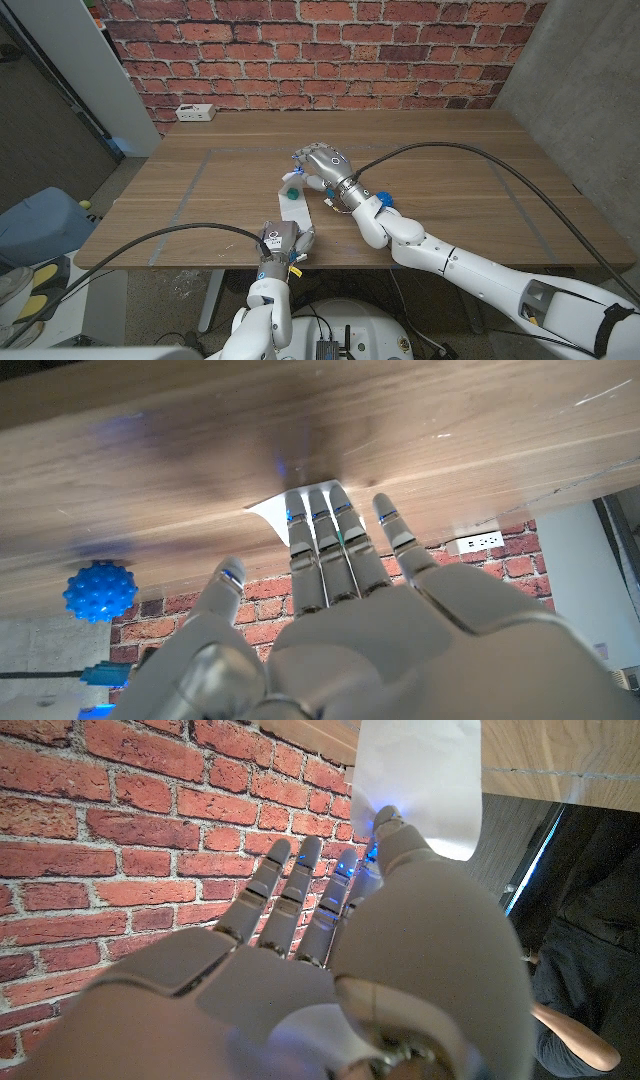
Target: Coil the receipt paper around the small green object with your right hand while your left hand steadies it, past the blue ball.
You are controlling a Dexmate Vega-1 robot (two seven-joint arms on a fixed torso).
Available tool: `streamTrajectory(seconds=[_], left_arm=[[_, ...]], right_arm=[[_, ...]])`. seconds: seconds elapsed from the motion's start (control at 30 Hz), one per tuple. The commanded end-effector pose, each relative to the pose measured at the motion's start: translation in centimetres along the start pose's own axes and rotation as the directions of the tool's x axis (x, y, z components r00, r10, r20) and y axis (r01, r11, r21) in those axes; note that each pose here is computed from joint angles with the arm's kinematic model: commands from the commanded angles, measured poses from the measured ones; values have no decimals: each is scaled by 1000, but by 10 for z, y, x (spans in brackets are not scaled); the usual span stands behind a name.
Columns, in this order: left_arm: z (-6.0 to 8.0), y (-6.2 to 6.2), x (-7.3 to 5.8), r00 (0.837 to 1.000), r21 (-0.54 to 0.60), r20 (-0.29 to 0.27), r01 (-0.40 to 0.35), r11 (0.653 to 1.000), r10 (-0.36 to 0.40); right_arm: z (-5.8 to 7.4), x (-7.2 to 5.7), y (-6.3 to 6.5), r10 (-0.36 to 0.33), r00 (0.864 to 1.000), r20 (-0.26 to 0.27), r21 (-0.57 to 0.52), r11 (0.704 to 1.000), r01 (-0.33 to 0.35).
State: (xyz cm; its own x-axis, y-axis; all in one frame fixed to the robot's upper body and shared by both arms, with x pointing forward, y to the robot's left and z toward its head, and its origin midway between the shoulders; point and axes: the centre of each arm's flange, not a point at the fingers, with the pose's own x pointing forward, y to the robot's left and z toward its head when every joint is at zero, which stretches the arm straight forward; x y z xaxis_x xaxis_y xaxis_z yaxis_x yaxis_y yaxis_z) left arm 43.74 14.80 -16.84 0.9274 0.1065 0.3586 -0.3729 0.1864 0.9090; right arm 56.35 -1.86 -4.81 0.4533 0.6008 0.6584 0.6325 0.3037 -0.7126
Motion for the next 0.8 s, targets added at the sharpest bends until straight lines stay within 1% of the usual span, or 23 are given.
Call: streamTrajectory(seconds=[0.03,0.17,0.23,0.33,0.47,0.57,0.6,0.63,0.73,0.8], left_arm=[[4,-1,8,997,6,-40,64,998,-64],[5,-1,10,997,4,-36,68,998,-68],[6,0,11,997,4,-32,70,998,-69],[7,0,12,997,0,-24,69,998,-69],[7,2,13,998,4,-21,65,998,-65],[8,2,13,997,7,-25,69,998,-69],[8,2,13,997,8,-24,68,998,-67],[8,2,13,997,5,-25,68,998,-68],[8,1,13,997,6,-27,69,998,-69],[8,1,12,997,3,-26,70,998,-70]], right_arm=[[-5,-10,4,168,986,-5,-3,986,-168],[-6,-12,4,245,969,-15,21,969,-245],[-6,-14,4,281,960,-16,67,958,-279],[-3,-15,5,342,939,-15,141,931,-337],[-2,-16,3,400,917,10,234,890,-391],[-3,-16,-2,435,900,31,302,854,-423],[-3,-16,-4,443,896,40,321,843,-431],[-3,-16,-5,446,894,46,338,835,-434],[-3,-15,-7,457,887,68,351,821,-450],[-3,-13,-6,481,872,88,328,813,-481]])
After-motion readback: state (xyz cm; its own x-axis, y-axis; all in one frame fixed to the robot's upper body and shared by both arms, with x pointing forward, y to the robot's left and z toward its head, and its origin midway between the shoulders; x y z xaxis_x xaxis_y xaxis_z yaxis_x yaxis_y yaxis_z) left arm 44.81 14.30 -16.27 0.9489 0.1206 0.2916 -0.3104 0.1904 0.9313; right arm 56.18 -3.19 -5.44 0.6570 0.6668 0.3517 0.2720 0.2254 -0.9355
